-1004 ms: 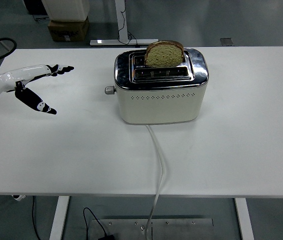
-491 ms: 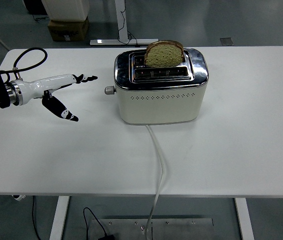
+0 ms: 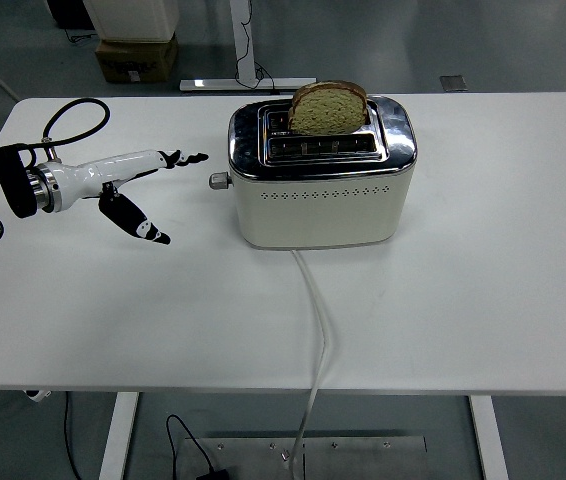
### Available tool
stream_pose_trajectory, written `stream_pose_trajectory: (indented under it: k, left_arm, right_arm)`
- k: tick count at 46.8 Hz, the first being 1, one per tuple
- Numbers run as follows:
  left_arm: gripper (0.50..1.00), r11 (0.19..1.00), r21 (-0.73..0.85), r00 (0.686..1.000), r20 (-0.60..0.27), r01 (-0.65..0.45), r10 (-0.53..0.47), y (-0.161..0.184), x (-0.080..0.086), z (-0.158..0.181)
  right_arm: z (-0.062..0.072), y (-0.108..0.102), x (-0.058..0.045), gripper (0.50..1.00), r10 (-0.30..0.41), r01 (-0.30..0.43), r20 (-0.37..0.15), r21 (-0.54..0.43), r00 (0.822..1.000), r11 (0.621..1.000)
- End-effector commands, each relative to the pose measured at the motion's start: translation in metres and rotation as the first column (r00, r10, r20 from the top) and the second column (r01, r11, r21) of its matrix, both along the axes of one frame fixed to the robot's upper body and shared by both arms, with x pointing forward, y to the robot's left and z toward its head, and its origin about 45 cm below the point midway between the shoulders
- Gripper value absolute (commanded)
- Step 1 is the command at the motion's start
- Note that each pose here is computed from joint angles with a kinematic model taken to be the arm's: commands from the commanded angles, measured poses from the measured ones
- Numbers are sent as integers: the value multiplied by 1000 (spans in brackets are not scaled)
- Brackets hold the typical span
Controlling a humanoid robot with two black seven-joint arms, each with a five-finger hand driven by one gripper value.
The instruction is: Press down toaster
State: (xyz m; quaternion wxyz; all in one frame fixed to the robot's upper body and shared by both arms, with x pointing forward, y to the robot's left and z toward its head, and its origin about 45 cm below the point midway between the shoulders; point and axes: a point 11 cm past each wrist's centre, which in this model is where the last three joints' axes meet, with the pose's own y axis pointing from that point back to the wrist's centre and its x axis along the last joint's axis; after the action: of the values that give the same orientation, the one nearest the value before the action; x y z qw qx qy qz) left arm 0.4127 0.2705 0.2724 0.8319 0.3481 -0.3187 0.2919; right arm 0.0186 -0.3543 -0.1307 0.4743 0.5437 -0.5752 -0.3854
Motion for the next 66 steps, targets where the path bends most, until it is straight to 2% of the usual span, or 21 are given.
stream_pose_trajectory:
  k: [1, 66]
  left_arm:
    - [1000, 1000, -4, 1000, -2, 2, -2, -2, 0, -1]
    - [1000, 999, -41, 999, -45, 15, -17, -24, -9, -21]
  right_arm:
    - [0, 0, 0, 998, 0, 0, 0, -1, 1000, 1000]
    - [0, 0, 0, 998, 0, 0, 0, 1, 1000, 1000]
